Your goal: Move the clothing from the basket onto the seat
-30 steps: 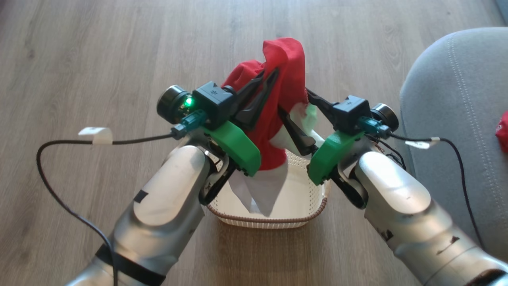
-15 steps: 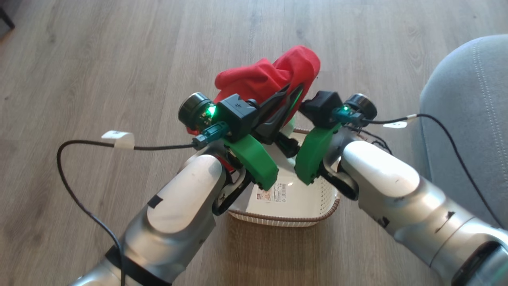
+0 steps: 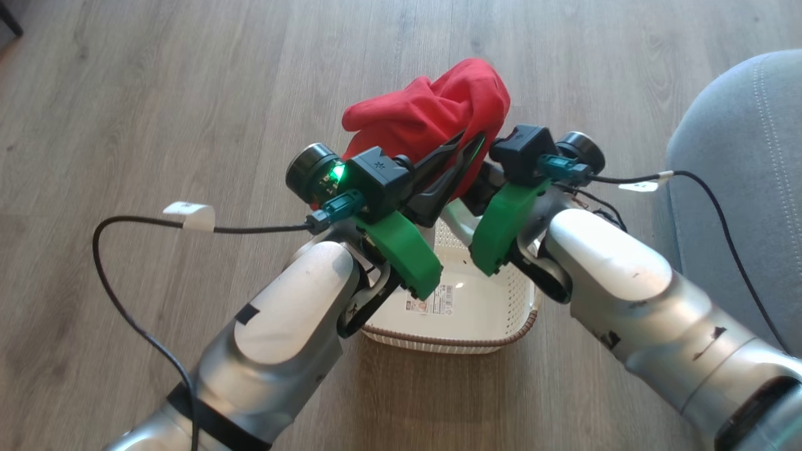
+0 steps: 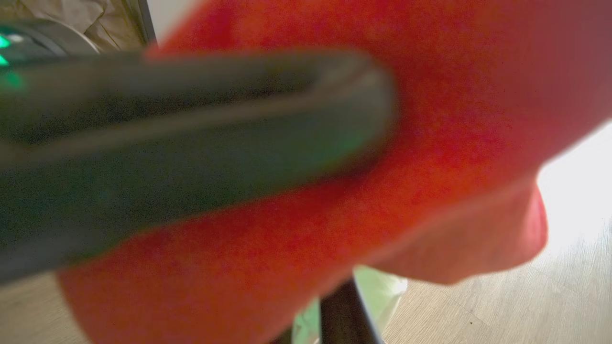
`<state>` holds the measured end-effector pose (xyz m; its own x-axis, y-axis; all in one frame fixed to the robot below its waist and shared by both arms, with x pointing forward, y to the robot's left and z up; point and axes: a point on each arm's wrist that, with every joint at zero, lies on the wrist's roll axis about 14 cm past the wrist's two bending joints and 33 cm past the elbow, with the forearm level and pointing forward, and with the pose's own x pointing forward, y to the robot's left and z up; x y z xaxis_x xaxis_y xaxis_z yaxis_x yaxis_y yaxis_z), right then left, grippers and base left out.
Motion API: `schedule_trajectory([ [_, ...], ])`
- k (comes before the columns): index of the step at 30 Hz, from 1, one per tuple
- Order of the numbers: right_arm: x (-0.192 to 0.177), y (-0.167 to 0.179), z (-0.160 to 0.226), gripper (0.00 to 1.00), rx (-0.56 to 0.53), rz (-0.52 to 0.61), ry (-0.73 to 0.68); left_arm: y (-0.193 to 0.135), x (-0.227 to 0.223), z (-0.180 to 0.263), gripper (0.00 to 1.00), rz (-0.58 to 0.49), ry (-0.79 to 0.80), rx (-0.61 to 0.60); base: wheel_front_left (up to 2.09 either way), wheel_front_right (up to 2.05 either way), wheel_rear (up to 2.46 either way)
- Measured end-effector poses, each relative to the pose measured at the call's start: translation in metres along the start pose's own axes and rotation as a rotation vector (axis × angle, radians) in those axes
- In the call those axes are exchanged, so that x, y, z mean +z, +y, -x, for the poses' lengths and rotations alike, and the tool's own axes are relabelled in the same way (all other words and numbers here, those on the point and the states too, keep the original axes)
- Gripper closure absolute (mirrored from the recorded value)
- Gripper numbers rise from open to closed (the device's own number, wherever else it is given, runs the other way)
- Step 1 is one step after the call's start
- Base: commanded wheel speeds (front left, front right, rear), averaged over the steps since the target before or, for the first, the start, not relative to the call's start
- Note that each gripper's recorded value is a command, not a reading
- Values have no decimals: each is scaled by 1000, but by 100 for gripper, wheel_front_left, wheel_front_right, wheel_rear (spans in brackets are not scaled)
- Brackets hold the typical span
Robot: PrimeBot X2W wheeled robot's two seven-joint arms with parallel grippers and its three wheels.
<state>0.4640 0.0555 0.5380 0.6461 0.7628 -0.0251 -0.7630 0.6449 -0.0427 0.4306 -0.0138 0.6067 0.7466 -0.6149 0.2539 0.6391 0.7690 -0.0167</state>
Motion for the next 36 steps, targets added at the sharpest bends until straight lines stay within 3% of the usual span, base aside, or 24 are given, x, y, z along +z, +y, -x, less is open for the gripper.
schedule_trajectory([
  [4,9,-10,5,100,-35,-5,-34,-1,0,-1,100,-2,3,-2,0,0,0],
  [5,9,-14,10,100,-53,-9,-44,-2,-1,-1,55,-2,5,-4,0,0,0],
  [6,9,-17,13,100,-63,-13,-49,-2,-2,-1,0,-1,7,-4,0,0,0],
  [17,30,-35,41,100,-166,-26,-171,1,-1,-4,0,2,0,7,0,0,0],
  [36,22,-86,113,100,-418,-40,-202,-20,-31,-14,0,50,53,-57,0,0,0],
])
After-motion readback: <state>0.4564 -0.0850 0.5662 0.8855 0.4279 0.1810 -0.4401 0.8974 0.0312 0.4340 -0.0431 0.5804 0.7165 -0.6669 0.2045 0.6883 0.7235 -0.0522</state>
